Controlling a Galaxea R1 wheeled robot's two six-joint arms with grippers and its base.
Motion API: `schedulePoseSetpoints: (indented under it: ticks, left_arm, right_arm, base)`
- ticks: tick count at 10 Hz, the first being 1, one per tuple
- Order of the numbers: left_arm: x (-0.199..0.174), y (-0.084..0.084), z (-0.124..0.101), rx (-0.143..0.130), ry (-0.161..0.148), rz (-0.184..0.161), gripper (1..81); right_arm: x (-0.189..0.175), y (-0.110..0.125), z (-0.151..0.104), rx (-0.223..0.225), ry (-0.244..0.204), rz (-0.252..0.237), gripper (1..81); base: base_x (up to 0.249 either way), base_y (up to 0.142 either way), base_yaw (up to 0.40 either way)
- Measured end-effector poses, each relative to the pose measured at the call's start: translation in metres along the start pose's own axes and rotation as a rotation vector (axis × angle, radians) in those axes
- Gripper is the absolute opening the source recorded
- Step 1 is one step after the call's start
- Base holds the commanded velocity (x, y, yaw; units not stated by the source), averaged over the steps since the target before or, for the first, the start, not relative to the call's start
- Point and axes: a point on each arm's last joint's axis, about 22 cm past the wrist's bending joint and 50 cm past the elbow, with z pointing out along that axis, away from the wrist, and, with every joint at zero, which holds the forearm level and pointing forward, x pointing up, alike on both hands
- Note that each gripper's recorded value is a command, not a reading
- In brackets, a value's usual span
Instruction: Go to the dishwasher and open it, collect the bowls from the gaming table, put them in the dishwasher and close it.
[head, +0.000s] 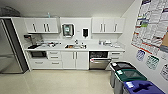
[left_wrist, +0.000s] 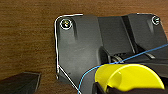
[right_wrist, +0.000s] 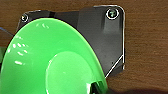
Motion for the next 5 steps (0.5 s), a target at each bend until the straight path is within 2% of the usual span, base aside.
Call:
schedulePoseSetpoints:
  ticks: [5]
  left_arm:
    - [0.0013,-0.0004,0.0,0.0,0.001,0.0,1.0]
  right_arm:
    - [-0.0012,-0.0005,0.0,0.001,-0.002,0.001,1.0]
  base:
    - [0.091,0.0,0.0]
